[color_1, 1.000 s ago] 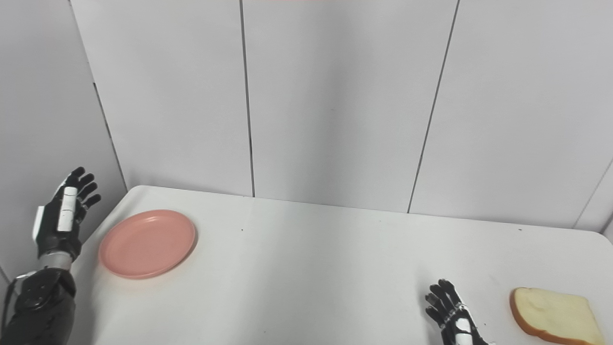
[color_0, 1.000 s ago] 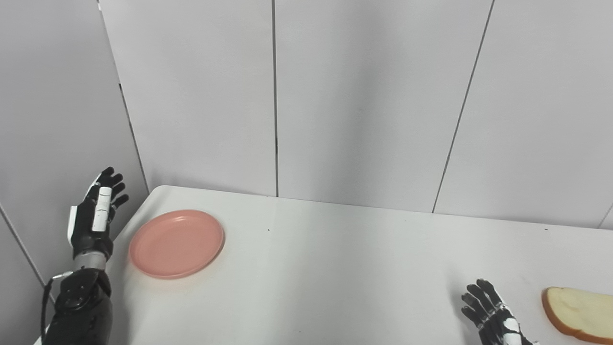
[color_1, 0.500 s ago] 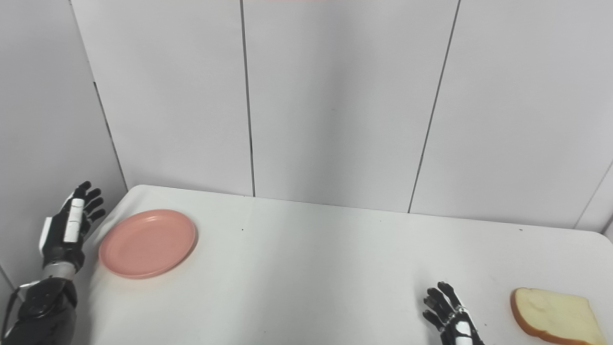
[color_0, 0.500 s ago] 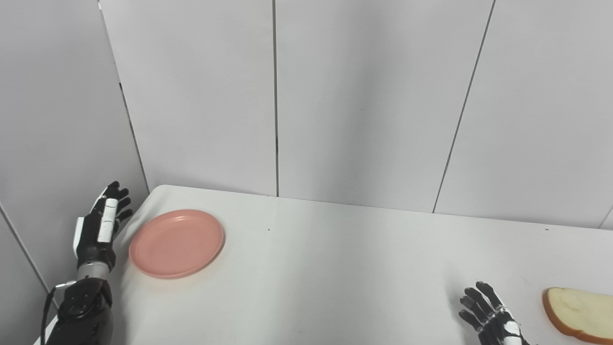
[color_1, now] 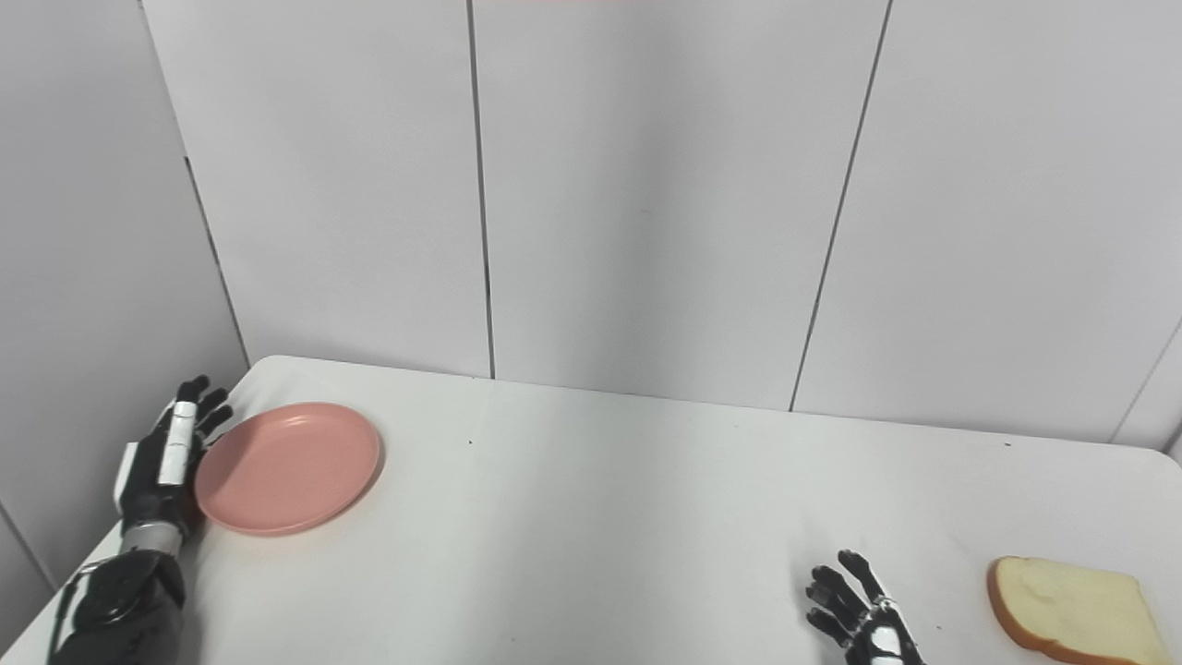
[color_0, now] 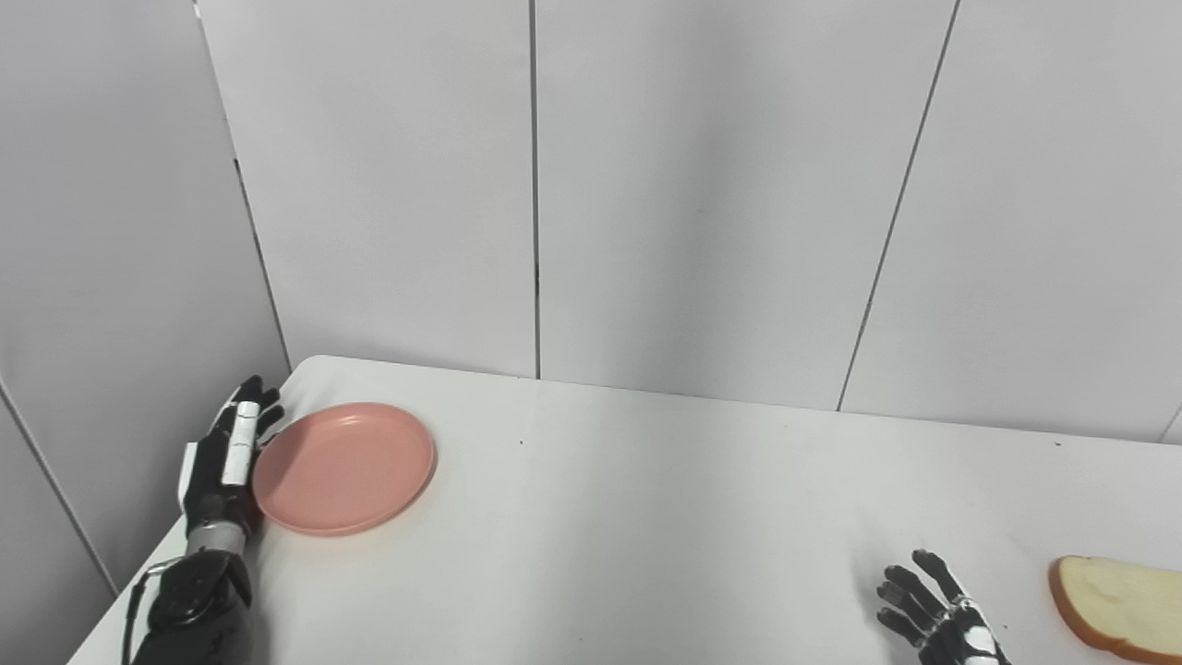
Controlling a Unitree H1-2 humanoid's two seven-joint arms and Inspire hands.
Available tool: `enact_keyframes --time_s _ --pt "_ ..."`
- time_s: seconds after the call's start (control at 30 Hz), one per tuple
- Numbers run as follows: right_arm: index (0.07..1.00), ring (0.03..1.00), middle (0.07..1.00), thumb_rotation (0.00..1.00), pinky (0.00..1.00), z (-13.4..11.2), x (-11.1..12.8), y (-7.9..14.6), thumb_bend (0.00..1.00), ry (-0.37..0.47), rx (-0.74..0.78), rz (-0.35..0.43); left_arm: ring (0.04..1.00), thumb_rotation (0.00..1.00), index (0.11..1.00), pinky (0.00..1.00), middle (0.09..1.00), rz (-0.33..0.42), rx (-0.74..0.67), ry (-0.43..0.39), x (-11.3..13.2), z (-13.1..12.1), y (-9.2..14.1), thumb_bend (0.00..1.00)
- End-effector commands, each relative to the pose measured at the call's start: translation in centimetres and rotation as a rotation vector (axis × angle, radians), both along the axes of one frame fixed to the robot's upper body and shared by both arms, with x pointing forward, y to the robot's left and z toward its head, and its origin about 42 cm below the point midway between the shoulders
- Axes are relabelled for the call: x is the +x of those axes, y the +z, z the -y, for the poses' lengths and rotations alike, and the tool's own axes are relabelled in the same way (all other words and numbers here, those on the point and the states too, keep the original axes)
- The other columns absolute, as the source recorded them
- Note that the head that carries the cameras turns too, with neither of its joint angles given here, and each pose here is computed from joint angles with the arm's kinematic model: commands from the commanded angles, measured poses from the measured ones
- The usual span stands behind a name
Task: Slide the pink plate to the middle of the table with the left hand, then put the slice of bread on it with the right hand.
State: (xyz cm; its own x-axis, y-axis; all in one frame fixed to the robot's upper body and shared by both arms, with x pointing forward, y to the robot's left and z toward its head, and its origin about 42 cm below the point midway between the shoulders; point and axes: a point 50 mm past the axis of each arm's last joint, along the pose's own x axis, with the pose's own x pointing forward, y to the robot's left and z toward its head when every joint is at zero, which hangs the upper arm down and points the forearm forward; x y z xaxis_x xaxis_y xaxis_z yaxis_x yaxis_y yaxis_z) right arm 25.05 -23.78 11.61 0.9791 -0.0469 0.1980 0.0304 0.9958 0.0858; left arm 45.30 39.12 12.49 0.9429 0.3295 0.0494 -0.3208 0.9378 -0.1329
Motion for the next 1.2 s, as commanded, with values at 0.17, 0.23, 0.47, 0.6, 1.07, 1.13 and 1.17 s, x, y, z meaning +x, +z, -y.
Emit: enact_keyframes --time_s 0.17,0.23,0.47,0.6,1.07,1.13,1.17 --pt "0.848 0.783 0.773 1.00 0.77 -0.6 -3.4 -4.3 0.69 -0.018 0.032 -0.153 0.886 0.79 0.857 0.79 0.873 0.012 -0.041 -0.086 1.7 2.5 1.1 0.92" --pt "0.848 0.781 0.772 1.00 0.77 -0.6 -3.4 -4.3 0.69 -0.016 0.031 -0.151 0.879 0.79 0.857 0.77 0.866 0.018 -0.042 -0.107 1.7 3.1 1.0 0.92" --pt "0.846 0.778 0.763 1.00 0.76 -0.6 -3.4 -4.2 0.68 -0.017 0.026 -0.151 0.872 0.78 0.863 0.78 0.852 0.044 -0.062 -0.172 1.9 5.9 1.0 0.92" --pt "0.848 0.779 0.762 1.00 0.76 -0.7 -3.4 -4.2 0.65 -0.014 0.028 -0.149 0.864 0.79 0.867 0.77 0.852 0.047 -0.041 -0.234 2.1 8.2 1.0 0.90" --pt "0.839 0.753 0.733 1.00 0.74 -1.5 -3.3 -4.0 0.68 -0.013 0.027 -0.142 0.863 0.81 0.876 0.75 0.853 0.043 -0.050 -0.385 1.7 14.8 0.4 0.92" --pt "0.833 0.747 0.728 0.99 0.73 -1.6 -3.3 -3.9 0.69 -0.014 0.028 -0.139 0.862 0.80 0.872 0.75 0.847 0.035 -0.058 -0.408 1.2 16.0 0.0 0.93" --pt "0.832 0.745 0.725 0.98 0.72 -1.6 -3.3 -3.9 0.69 -0.015 0.027 -0.139 0.862 0.79 0.869 0.75 0.844 0.032 -0.069 -0.418 1.0 16.6 -0.2 0.93"
